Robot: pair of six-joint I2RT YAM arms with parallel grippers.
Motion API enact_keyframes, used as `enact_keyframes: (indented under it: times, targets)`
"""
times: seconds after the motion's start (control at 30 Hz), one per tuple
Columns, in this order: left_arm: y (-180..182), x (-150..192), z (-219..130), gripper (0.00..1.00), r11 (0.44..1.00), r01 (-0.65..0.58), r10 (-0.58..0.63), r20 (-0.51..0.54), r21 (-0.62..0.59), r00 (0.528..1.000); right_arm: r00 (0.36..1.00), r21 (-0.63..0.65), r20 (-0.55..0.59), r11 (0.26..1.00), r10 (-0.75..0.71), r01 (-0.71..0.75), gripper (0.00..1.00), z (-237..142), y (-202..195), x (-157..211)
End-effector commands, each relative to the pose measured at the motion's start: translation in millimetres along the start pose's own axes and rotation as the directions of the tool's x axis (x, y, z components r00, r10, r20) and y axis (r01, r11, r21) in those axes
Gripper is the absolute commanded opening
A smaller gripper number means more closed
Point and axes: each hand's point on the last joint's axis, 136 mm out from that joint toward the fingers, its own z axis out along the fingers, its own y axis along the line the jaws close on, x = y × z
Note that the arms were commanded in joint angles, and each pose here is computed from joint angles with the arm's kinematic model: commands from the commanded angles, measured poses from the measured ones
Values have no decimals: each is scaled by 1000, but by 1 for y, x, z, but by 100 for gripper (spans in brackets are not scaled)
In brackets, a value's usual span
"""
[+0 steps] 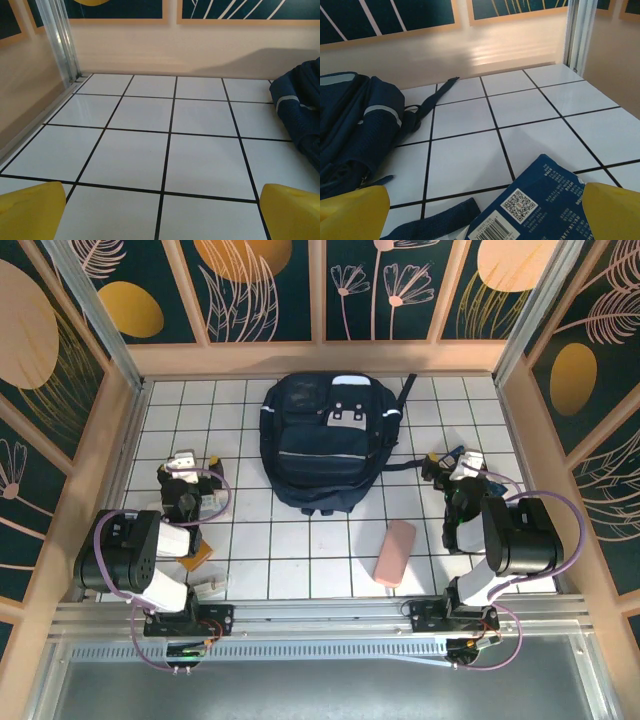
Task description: Pack the student bag
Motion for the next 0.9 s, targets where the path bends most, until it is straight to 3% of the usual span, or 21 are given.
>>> enact_keyframes:
  times: [0.0,0.7,0.87]
  targets:
    - [2,-21,2,99,999,32,-32,70,-4,997,1000,-24,29,1000,4,-3,99,2,3,-11]
    - [2,-20,2,99,999,32,-32,69,-4,997,999,-56,31,998,8,-7,99,2,8,-12]
    - [6,-32,5,99,998,46,-44,49,-33,998,999,-85,-33,996,-4,2,99,11,16,-25]
